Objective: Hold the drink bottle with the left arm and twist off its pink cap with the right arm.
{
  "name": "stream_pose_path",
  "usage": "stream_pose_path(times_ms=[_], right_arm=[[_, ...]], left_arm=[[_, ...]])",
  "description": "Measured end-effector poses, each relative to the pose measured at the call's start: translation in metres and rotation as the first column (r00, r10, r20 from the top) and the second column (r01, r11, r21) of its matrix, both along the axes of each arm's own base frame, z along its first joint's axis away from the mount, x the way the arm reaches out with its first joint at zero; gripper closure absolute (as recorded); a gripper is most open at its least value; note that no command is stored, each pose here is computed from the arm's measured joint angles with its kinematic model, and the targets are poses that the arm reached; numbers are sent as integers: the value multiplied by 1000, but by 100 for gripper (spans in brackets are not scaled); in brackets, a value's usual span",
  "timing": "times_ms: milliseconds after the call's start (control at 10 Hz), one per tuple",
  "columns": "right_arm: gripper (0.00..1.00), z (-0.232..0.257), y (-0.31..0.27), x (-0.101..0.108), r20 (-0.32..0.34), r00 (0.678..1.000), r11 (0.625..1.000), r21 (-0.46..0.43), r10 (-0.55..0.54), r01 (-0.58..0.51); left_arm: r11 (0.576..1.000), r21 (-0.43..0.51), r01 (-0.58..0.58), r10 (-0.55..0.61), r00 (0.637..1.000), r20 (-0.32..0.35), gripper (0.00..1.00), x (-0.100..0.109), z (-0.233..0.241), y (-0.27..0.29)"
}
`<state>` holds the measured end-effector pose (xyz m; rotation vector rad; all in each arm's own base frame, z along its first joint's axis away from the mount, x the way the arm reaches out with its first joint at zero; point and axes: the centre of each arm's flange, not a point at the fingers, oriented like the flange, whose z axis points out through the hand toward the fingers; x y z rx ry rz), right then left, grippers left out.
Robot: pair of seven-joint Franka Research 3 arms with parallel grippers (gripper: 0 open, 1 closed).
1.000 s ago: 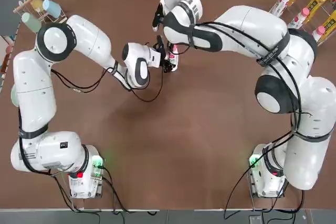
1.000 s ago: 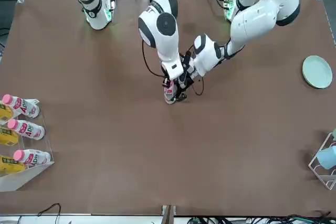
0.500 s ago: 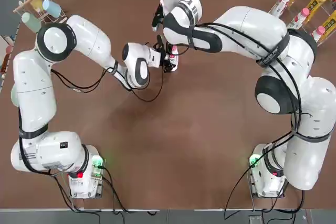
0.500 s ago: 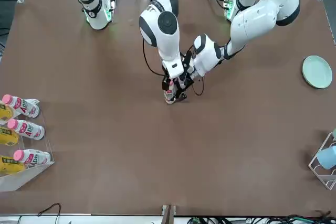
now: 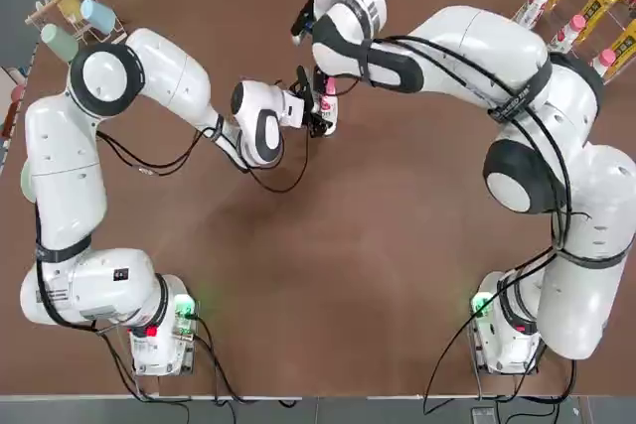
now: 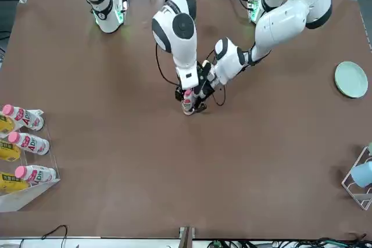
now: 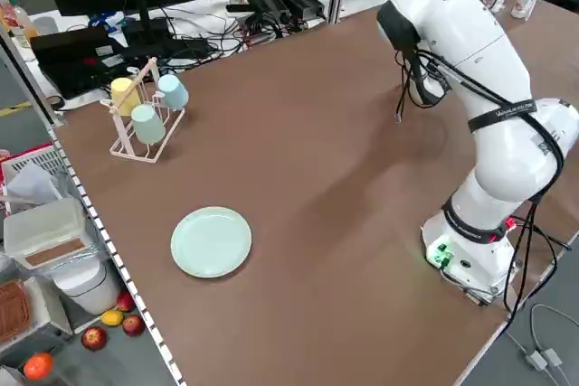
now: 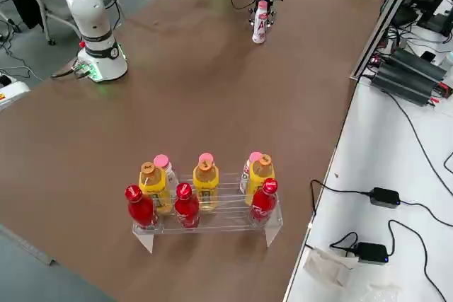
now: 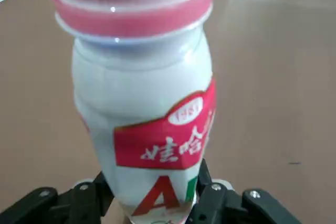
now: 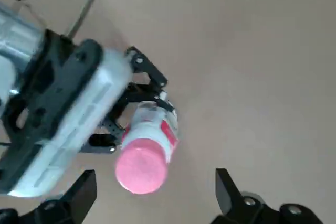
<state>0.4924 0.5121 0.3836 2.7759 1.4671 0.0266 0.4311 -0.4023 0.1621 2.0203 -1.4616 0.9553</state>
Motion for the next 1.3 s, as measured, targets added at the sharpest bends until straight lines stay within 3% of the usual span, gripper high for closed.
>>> stream_pose_path(times_ms=[300,600,1000,1300], right_arm=[[0,14,-26,18,-18,974,974,-15,-224,224],[0,17,-24,13,-27,890,890,-28,-455,455],[4,18,-18,9,-84,796,799,-1,-600,602],[7,21,-7,5,-84,789,789,42,-609,613]], left_arm=[[1000,0,0,0,1000,0,38,0,0,0],[1000,0,0,0,1000,0,38,0,0,0],[1000,0,0,0,1000,0,38,0,0,0],[1000,0,0,0,1000,0,38,0,0,0]])
